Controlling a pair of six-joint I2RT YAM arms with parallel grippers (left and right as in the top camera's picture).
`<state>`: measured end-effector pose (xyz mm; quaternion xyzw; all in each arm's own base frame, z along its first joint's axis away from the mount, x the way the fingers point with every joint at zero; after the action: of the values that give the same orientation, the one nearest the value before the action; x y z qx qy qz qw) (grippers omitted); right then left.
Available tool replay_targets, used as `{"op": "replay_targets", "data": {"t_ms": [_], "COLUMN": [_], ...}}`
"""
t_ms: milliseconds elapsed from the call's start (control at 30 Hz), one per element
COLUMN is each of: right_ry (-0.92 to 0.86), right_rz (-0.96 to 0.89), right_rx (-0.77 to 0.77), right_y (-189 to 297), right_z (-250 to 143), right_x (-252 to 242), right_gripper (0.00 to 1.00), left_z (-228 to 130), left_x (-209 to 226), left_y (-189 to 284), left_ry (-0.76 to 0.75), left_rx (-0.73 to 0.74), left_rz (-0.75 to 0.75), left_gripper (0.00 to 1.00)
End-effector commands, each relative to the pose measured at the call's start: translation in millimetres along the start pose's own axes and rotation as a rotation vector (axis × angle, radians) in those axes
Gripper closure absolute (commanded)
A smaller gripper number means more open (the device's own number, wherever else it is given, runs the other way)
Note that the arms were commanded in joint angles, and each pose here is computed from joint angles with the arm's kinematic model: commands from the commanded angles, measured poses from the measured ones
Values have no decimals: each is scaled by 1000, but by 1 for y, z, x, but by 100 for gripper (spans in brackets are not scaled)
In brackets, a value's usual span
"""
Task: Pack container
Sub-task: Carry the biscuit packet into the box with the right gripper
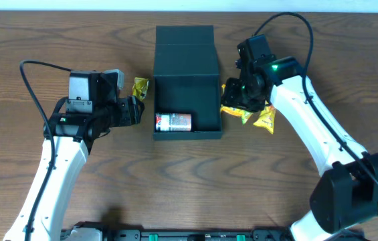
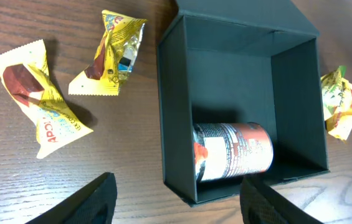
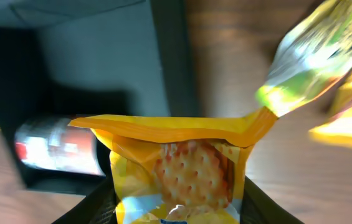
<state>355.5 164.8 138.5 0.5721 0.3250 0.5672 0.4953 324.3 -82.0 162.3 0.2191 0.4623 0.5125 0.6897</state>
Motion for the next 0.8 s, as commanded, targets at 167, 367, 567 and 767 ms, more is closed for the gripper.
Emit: {"op": "replay_targets", "data": {"t_ms": [167, 367, 567, 767], "right_ry": [-240, -329, -321, -545], "right_rz": [124, 140, 197, 91], "right_rx": [7, -34, -83, -127], "right_y": [2, -1, -2, -8], "right_z": [0, 2, 3, -8], "right_x": [36, 53, 82, 72], "right_gripper": [90, 98, 98, 98], "left_z": [-4, 3, -1, -3], "left_x": [20, 48, 69, 72], "left_y": [3, 11, 18, 20], "left_ry": [28, 170, 251, 259], "left_rx": [2, -39, -28, -22], "left_rz": [104, 182, 222, 225], "left_gripper": [36, 36, 32, 31]}}
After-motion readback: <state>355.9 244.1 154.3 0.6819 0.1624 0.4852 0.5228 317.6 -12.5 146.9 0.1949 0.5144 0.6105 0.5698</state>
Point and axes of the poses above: each gripper's point midway between its finger pads, its own y axis back along the fingers, its own x axis along the line the jaws close on, z = x × y, the point moved 1 cm from there along y, back along the fingers, and after that the axes turned 2 degrees about y, right-handed, at the moved point
